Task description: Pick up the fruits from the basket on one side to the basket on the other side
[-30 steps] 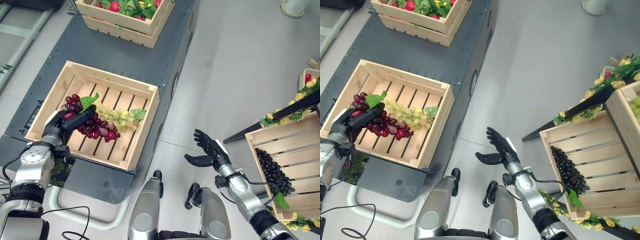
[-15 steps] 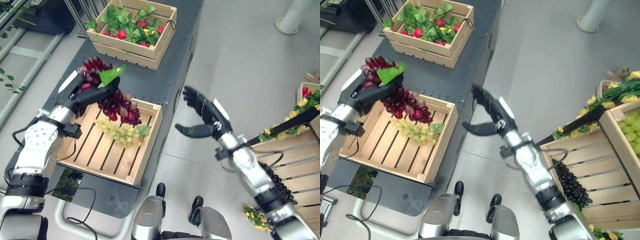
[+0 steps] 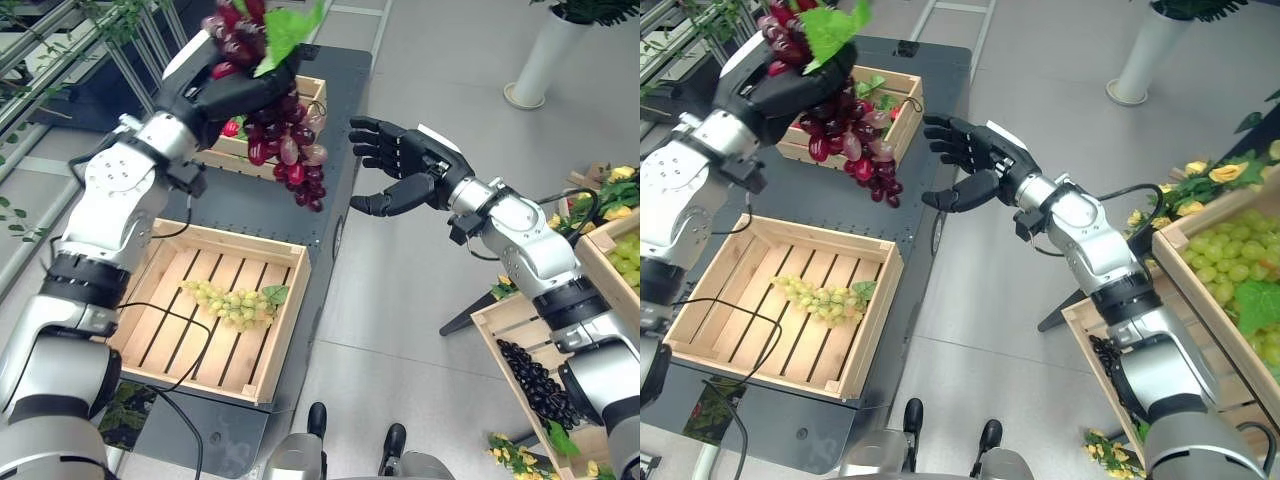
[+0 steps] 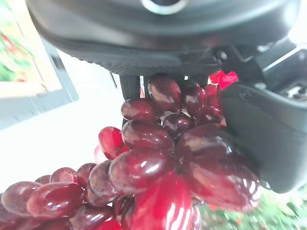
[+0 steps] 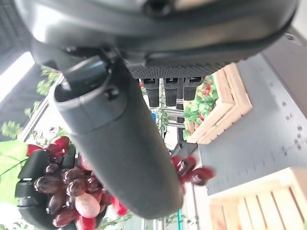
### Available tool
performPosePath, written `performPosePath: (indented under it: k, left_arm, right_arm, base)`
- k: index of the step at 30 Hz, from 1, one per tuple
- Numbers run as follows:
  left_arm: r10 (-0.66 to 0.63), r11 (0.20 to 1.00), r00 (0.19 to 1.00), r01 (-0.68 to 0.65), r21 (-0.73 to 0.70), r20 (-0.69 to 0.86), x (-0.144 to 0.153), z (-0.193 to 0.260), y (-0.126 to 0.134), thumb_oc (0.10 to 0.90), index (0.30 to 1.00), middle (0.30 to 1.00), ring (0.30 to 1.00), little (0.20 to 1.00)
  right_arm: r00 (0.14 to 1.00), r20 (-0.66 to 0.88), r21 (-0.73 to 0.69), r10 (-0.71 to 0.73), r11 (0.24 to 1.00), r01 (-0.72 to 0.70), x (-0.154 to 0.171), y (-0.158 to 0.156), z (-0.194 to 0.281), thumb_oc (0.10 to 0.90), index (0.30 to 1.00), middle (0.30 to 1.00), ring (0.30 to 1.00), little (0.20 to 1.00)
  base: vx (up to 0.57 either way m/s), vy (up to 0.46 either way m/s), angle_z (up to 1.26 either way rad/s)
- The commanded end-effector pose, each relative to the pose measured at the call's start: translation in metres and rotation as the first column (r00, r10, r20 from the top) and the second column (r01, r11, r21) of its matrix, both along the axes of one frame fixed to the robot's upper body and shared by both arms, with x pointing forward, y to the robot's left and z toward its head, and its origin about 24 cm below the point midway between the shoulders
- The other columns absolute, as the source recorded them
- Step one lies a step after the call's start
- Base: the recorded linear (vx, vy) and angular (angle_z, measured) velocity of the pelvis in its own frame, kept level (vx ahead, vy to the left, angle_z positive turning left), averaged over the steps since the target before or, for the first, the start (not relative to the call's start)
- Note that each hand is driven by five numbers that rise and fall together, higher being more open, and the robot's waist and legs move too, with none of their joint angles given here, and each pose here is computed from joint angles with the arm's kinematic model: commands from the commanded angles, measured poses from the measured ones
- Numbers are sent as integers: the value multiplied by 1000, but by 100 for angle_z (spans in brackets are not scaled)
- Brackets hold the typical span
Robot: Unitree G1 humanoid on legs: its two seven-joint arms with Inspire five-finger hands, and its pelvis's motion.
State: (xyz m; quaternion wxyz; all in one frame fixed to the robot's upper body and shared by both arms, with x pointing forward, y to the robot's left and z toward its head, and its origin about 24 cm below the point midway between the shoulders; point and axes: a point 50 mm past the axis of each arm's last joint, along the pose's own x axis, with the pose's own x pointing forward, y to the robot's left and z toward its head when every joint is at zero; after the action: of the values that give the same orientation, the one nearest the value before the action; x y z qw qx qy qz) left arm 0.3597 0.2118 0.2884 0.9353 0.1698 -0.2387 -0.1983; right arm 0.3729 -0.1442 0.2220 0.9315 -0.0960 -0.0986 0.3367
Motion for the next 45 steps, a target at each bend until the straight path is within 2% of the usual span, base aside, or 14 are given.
performPosePath:
  k: [1,7,12,20,35,36,37,38,45]
  left_arm:
    - [-60,978,982,94,-184,181,1,42,-12,400,300,300,300,300]
    - [-103,972,983,133,-193,155,11,45,-34,400,300,300,300,300]
    - [-135,967,983,158,-198,129,16,43,-48,400,300,300,300,300]
    - [-201,956,976,213,-201,81,22,26,-73,400,300,300,300,300]
    - [-275,940,961,262,-218,-31,28,-5,-86,400,300,300,300,300]
    - [-274,941,961,261,-218,-33,28,-6,-87,400,300,300,300,300]
    - [-270,942,962,256,-217,-36,28,-7,-89,400,300,300,300,300]
    - [-266,943,963,252,-217,-38,29,-7,-90,400,300,300,300,300]
    - [-234,948,971,215,-235,-55,32,-11,-87,400,300,300,300,300]
  right_arm:
    - [980,-100,131,173,978,-159,1,9,0,800,900,900,900,900]
    - [964,-177,258,199,955,-149,10,10,6,800,900,900,900,900]
    - [957,-184,300,222,940,-161,11,19,11,800,900,900,900,900]
    - [935,-167,444,314,870,-213,9,45,20,800,900,900,900,900]
    - [939,-139,548,314,815,-191,11,56,34,800,900,900,900,900]
    - [941,-130,561,311,806,-189,11,57,35,764,846,846,846,846]
    - [945,-121,588,303,789,-177,11,57,37,445,368,368,368,368]
    - [950,-121,601,287,783,-160,12,56,37,400,300,300,300,300]
    - [967,-118,645,226,758,-98,17,53,40,400,300,300,300,300]
  base:
    - [-4,-39,-23]
    - [3,-10,-8]
    - [11,13,-16]
    - [19,21,-9]
    - [20,8,-6]
    - [0,0,0]
    - [34,-2,-1]
    - [38,-3,-1]
    - [5,-1,0]
